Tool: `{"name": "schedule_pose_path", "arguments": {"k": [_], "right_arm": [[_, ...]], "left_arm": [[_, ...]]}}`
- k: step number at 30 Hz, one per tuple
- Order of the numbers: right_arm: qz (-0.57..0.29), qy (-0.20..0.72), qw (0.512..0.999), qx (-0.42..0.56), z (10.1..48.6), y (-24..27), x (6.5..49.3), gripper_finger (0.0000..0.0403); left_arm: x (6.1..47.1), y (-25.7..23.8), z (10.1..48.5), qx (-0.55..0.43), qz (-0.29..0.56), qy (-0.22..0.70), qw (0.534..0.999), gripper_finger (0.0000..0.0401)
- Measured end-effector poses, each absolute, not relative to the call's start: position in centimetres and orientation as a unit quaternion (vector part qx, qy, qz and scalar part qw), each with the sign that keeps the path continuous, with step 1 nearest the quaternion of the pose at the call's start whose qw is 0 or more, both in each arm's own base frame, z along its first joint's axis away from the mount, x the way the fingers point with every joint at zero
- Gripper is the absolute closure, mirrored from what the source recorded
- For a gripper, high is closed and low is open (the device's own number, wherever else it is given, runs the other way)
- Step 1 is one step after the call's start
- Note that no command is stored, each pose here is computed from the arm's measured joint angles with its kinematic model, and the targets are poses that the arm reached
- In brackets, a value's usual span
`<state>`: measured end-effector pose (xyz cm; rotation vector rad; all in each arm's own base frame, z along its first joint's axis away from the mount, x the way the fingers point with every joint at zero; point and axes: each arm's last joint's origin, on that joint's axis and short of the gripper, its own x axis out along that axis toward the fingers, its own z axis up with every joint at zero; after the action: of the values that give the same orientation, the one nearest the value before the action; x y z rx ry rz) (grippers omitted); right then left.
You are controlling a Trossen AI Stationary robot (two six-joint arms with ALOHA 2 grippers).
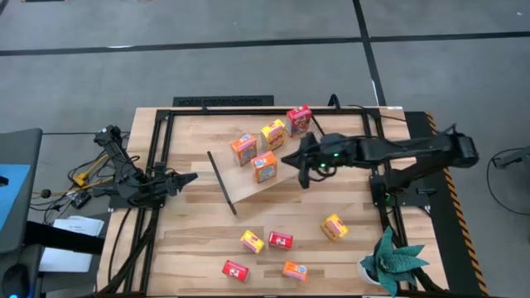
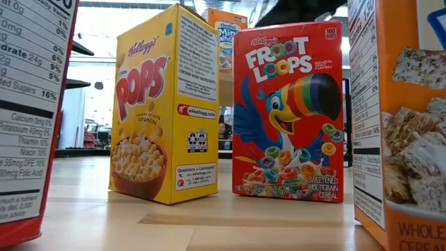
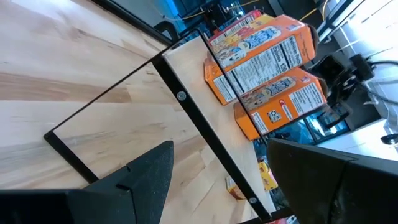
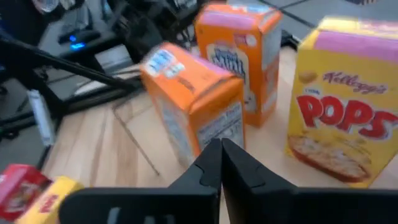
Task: Stack cereal on shelf
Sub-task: Put the top orange cereal box on the shelf aligned with the other orange cereal box
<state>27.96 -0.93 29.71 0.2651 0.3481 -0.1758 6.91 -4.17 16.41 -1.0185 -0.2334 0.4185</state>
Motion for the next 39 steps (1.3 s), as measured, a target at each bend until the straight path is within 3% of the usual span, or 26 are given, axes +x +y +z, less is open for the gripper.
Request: {"name": "schedule_pose_path", "arguments": {"k": [5, 14, 20, 27, 31, 39], "right_arm": [[-0.087, 0.173, 0.972, 0.131, 28.1, -1.0, 29.8, 0.0388], [-0.096, 0.151, 0.974, 0.142, 27.2, -1.8, 31.4, 0.0365], [-0.073, 0.137, 0.975, 0.16, 26.5, -2.6, 32.5, 0.0381], [-0.081, 0.101, 0.979, 0.16, 29.2, -3.4, 31.6, 0.0386], [-0.062, 0.097, 0.98, 0.164, 30.5, -2.0, 30.5, 0.0375], [-0.026, 0.141, 0.977, 0.154, 28.6, 2.6, 31.6, 0.0391]], "left_arm": [[6.9, -4.1, 16.4, -0.481, 0.202, -0.112, 0.846, 0.0152], [6.9, -4.1, 16.4, -0.479, 0.203, -0.112, 0.847, 0.0152], [6.9, -4.1, 16.4, -0.475, 0.204, -0.111, 0.849, 0.0152], [6.9, -4.1, 16.4, -0.474, 0.204, -0.111, 0.85, 0.0152], [6.9, -4.1, 16.4, -0.472, 0.204, -0.11, 0.851, 0.0152], [6.9, -4.1, 16.4, -0.472, 0.204, -0.11, 0.85, 0.0152]]}}
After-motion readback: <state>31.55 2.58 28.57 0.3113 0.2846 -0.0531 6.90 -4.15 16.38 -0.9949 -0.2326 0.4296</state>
